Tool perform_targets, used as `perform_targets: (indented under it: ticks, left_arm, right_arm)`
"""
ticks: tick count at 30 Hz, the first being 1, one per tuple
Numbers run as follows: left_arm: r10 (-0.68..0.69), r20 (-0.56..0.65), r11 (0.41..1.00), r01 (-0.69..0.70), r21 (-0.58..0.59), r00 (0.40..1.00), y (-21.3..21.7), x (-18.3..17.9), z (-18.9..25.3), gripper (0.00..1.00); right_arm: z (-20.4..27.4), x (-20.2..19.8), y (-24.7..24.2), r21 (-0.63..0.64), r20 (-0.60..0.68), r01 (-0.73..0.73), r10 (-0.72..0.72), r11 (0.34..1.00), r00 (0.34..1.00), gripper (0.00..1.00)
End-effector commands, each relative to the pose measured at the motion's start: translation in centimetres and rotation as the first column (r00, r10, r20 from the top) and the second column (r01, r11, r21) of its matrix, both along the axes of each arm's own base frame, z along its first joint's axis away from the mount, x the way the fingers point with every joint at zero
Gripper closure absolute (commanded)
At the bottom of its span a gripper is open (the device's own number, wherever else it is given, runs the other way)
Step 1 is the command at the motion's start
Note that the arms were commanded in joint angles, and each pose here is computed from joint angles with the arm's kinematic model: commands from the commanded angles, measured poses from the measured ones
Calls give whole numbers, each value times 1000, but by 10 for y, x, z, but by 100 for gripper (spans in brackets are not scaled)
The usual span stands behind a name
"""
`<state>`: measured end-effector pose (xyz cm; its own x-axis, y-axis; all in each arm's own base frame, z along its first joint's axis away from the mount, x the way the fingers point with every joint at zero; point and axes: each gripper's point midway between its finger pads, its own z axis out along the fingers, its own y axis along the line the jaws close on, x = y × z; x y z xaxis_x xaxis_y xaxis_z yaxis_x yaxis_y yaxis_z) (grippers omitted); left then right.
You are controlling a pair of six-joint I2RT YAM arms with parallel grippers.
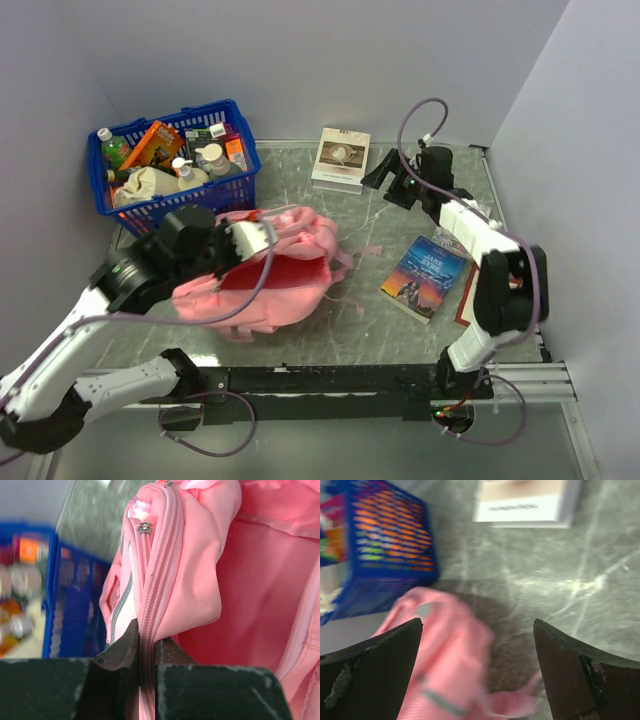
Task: Pack the student bag
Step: Unzip the student bag at the center of the board.
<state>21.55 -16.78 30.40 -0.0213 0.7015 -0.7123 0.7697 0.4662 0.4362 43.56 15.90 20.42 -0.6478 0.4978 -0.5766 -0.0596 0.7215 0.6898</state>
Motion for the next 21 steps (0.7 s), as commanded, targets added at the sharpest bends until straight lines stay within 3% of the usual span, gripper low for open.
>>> perform_targets:
  ticks: [1,3,6,10,14,18,19,20,21]
  left_arm:
    - [228,1,973,-228,22,974,63,-20,-8,99]
    - [191,-85,981,-190,27,978,53,-28,-34,99]
    - [92,-183,995,-86,39,979,24,-28,-65,99]
    - [-3,-229,999,15,50,973,-6,-15,-94,99]
    - [-40,-205,999,41,-2,978,-25,-4,-103,99]
    - [-35,-182,999,30,-31,983,-25,-3,-119,99]
    - [-20,-178,999,14,-35,984,-25,-1,-123,99]
    - [10,-181,999,-19,-49,983,-25,2,-125,99]
    - [24,-177,997,-36,-68,984,-29,7,-128,99]
  right_arm:
    - [-6,36,9,55,-3,-39,39,998,999,0]
    - [-8,49,12,72,-3,-35,36,997,999,0]
    - [-19,72,16,84,-20,-46,48,995,999,9]
    - [-46,95,20,102,-65,-47,53,994,996,19]
    - [-64,111,23,99,-116,-46,58,994,992,21]
    - [-77,85,34,113,-138,-112,128,987,982,27]
    - [-50,72,37,113,-78,-133,142,985,987,27]
    - [-70,42,44,98,-114,-155,166,983,980,27]
    - [-30,25,48,93,-12,-177,179,980,984,28]
